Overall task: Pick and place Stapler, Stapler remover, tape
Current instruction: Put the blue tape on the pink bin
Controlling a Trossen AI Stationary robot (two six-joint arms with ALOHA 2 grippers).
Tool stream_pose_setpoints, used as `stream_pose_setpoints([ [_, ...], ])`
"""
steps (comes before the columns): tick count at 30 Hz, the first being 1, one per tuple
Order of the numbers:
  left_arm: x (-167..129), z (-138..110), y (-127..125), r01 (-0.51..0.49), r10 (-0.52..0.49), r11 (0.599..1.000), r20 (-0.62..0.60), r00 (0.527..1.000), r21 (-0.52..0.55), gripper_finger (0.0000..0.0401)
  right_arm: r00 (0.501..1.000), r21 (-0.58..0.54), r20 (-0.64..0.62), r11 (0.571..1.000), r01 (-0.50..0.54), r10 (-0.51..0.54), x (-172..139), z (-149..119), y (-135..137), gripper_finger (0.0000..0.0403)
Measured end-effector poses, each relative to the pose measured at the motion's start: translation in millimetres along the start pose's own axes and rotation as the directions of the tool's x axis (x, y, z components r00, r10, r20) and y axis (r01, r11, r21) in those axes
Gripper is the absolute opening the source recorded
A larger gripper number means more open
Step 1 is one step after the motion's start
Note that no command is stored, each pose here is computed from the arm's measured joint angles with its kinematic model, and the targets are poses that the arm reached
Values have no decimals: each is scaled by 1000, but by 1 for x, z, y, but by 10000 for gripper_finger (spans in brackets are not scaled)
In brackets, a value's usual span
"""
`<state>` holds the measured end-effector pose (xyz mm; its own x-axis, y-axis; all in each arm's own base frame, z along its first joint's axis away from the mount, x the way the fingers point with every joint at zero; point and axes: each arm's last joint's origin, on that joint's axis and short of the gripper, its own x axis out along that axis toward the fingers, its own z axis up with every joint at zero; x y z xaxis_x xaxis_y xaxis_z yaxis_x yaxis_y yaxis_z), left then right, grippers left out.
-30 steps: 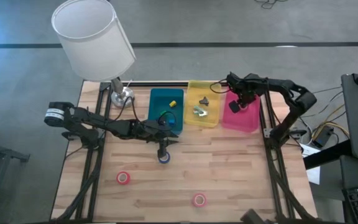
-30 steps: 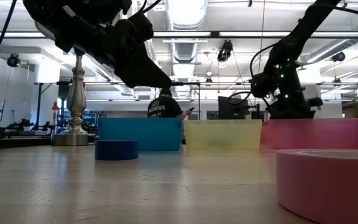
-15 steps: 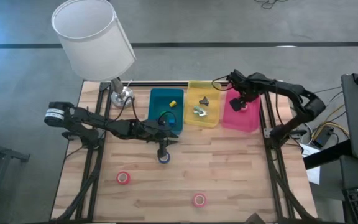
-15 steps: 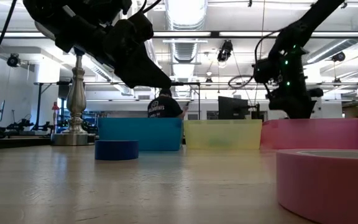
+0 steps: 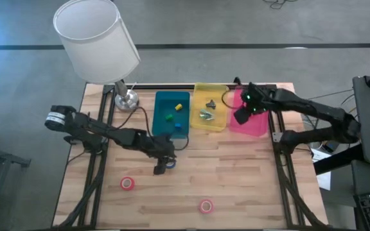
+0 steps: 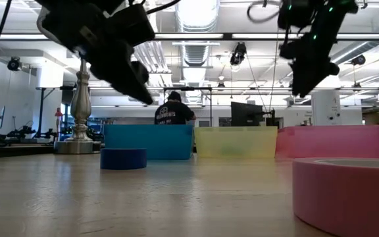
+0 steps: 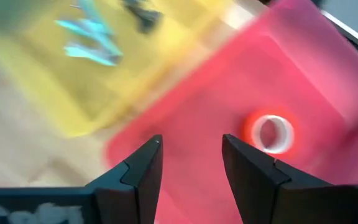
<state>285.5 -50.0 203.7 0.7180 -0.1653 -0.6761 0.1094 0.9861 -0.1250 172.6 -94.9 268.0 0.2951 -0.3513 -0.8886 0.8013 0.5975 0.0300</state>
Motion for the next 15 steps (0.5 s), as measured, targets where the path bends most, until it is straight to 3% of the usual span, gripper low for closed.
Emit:
stream_pose_setpoints([
  [10, 3, -18, -27, 44, -52, 993, -76, 996, -106, 78, 969, -188, 101, 961, -205, 226, -11, -24, 54, 169],
  [15, 10, -25, -25, -45, 30, 985, -96, 995, -166, 93, 960, -254, 85, 937, -239, 268, 0, -32, 74, 174],
])
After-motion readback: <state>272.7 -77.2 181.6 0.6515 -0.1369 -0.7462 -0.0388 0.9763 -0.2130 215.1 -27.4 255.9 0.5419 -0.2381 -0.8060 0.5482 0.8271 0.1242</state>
